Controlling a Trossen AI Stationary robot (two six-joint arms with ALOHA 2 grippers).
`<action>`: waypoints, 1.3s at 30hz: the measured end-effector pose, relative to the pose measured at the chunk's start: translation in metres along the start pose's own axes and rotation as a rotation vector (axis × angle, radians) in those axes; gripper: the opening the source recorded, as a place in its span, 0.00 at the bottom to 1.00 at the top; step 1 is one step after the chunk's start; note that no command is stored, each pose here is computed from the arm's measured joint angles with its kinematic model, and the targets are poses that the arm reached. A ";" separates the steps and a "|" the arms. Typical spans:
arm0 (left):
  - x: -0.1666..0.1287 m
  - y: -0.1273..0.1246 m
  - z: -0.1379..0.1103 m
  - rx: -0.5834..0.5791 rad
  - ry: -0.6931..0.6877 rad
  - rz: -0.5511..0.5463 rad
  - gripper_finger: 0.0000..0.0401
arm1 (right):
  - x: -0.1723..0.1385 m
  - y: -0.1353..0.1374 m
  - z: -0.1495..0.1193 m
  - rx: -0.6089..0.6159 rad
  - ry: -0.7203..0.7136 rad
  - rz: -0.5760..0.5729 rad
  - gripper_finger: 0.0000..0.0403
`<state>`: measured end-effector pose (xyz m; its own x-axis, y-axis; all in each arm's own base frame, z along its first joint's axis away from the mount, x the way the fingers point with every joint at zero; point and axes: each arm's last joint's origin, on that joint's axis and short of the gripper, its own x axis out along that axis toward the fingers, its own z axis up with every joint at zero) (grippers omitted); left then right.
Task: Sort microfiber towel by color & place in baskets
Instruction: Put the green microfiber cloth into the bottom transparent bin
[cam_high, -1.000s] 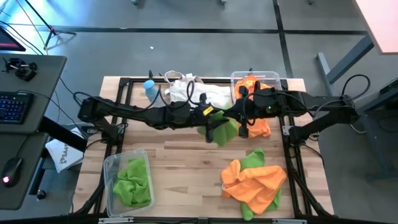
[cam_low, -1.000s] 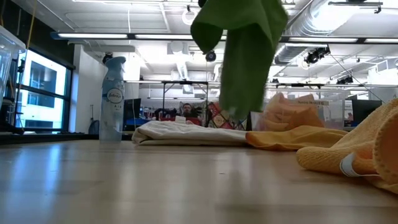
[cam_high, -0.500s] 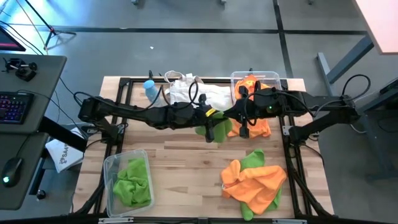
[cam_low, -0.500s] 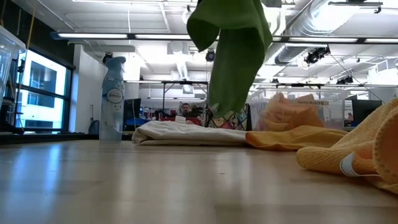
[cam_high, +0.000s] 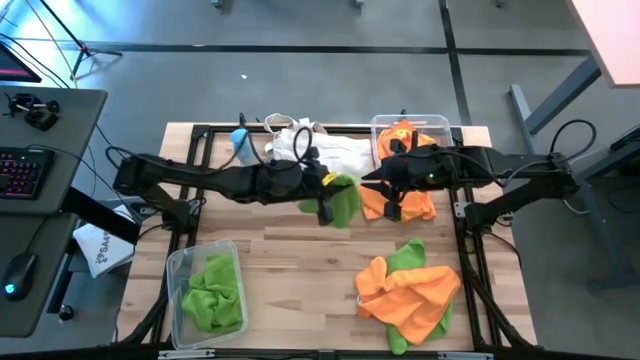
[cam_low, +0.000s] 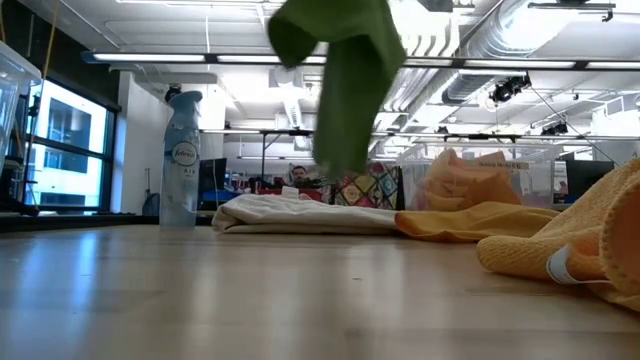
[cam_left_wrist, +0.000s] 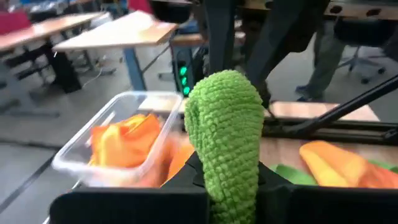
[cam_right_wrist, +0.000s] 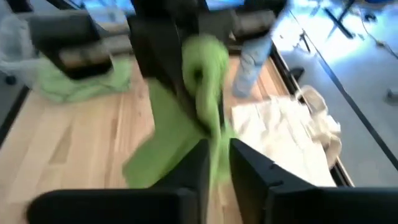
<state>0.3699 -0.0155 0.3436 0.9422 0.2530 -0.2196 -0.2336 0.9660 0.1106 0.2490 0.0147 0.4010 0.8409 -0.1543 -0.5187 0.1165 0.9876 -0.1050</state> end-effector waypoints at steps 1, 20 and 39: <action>-0.005 0.002 0.002 -0.012 0.016 0.010 0.01 | 0.000 0.000 -0.002 0.009 0.017 -0.010 0.18; -0.166 -0.005 0.024 -0.257 0.211 -0.008 0.00 | -0.003 0.000 -0.051 0.515 0.384 -0.273 0.32; -0.262 -0.038 0.051 -0.264 0.490 -0.180 0.00 | 0.014 0.083 -0.115 0.886 0.359 -0.241 0.32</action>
<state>0.1438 -0.1216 0.4461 0.7663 0.0178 -0.6422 -0.1910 0.9607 -0.2013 0.2093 0.0913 0.2876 0.5488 -0.2089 -0.8094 0.7412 0.5695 0.3555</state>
